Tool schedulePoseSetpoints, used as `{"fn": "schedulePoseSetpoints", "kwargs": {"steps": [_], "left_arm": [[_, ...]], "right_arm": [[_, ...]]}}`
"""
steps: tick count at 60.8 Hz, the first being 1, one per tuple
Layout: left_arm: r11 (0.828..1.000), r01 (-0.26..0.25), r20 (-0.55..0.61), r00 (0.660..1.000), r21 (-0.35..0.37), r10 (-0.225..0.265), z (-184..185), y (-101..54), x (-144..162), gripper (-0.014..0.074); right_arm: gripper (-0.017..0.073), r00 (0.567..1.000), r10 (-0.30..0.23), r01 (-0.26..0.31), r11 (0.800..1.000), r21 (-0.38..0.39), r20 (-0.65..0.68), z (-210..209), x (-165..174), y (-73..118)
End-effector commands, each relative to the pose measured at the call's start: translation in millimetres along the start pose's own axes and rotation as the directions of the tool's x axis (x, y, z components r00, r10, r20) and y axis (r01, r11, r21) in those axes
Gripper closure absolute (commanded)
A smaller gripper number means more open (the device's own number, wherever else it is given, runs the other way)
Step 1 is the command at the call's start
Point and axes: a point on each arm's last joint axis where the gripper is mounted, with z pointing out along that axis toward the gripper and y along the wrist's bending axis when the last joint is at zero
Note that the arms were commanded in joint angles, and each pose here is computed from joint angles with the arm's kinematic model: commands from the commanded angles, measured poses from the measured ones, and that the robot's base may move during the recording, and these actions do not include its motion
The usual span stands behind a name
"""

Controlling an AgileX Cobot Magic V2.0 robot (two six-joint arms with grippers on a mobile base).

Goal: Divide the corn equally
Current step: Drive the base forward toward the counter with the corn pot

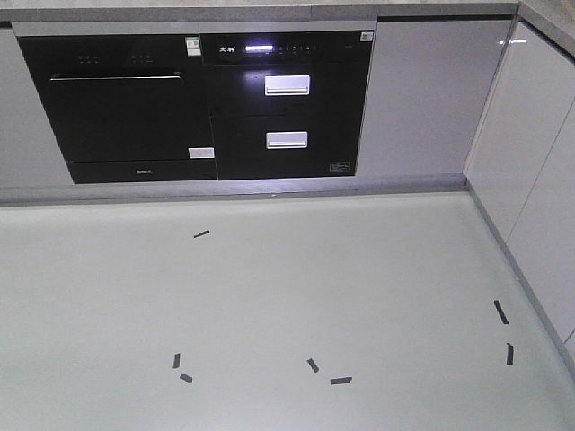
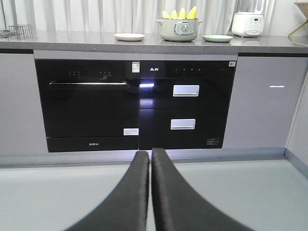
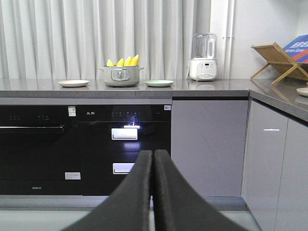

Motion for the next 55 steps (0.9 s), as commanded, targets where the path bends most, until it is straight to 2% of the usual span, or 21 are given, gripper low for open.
{"fn": "schedulePoseSetpoints", "kwargs": {"steps": [1, 55], "left_arm": [[1.000, 0.010, 0.106, 0.994, 0.013, -0.012, -3.0, -1.5, -14.6, 0.0600], [1.000, 0.011, 0.106, 0.994, 0.013, -0.013, -3.0, -1.5, -14.6, 0.0600]], "right_arm": [[0.0564, 0.998, -0.013, 0.013, 1.000, -0.006, 0.063, -0.6, -1.0, 1.0], [0.0564, 0.998, -0.013, 0.013, 1.000, -0.006, 0.063, -0.6, -1.0, 1.0]]}}
